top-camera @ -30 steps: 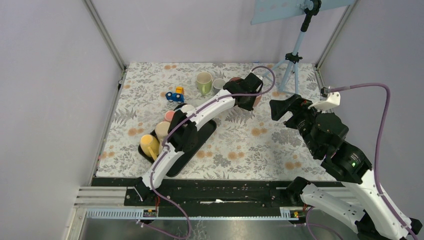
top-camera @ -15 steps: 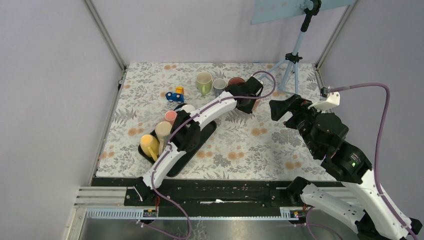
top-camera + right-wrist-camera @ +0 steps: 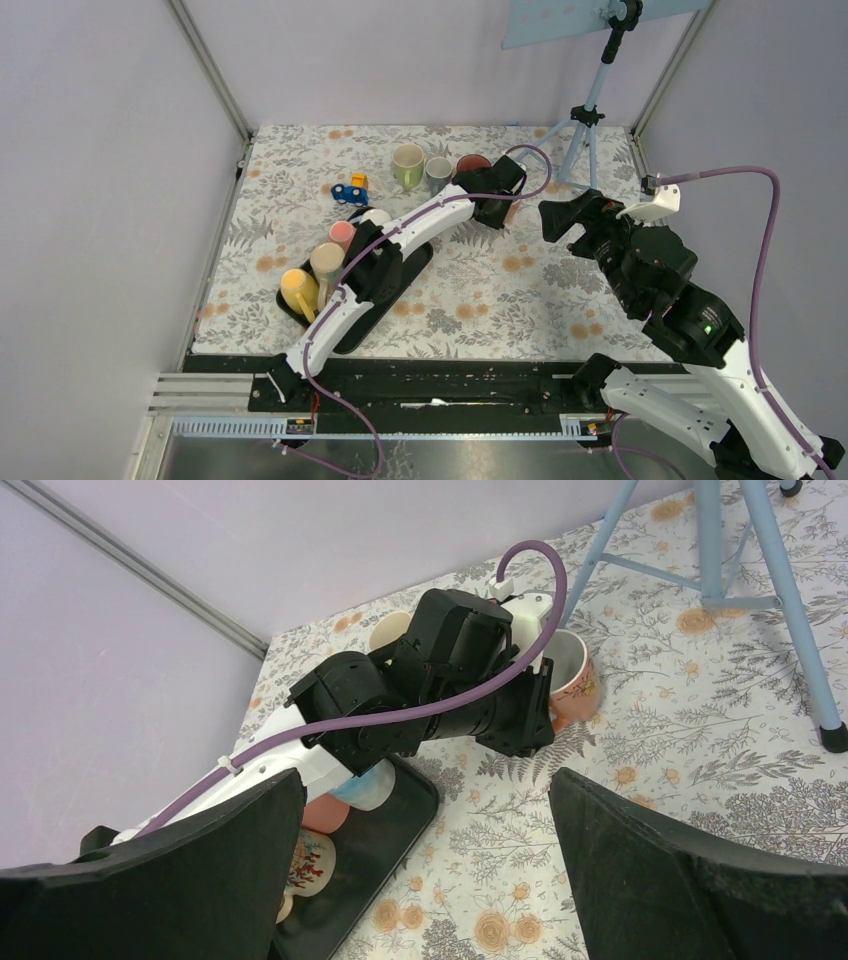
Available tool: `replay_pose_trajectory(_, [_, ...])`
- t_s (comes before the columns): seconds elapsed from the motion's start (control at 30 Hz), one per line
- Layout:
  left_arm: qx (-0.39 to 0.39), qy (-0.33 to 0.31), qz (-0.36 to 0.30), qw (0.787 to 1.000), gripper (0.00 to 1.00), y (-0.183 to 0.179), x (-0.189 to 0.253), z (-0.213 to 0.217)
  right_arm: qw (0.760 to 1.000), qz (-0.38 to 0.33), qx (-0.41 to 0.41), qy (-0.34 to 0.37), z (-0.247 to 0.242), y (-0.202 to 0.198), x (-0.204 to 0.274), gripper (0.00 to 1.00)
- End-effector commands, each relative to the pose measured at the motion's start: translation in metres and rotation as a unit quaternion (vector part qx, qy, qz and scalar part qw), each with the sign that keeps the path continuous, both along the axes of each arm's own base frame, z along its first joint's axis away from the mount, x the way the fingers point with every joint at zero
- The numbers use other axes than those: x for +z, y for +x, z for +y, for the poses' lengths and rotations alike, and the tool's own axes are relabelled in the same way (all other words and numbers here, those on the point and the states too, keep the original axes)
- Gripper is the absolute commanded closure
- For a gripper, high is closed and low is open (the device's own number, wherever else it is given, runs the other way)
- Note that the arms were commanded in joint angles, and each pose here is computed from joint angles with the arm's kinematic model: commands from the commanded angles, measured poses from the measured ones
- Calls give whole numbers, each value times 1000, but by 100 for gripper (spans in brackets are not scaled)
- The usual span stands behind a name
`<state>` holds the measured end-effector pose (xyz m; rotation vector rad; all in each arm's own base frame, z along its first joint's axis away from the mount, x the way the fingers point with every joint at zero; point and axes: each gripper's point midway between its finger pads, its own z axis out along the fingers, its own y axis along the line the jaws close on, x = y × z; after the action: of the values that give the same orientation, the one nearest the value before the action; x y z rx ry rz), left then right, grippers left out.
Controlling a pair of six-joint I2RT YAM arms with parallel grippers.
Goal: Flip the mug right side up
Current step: Place the cup at the center of the board.
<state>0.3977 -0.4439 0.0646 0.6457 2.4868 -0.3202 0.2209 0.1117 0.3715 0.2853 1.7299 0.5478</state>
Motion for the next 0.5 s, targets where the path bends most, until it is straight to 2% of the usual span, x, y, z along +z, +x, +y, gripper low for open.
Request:
replay_pose_trajectory(0.0, [-6,-66,-68,995,100,22,54,-26,1000,-11,8,17,2,-3,12,0])
replay_pose_trajectory(0.47, [-3,-67,-67,996,94,22,53,-26,1000,-13,1,19,-1,-3,12,0])
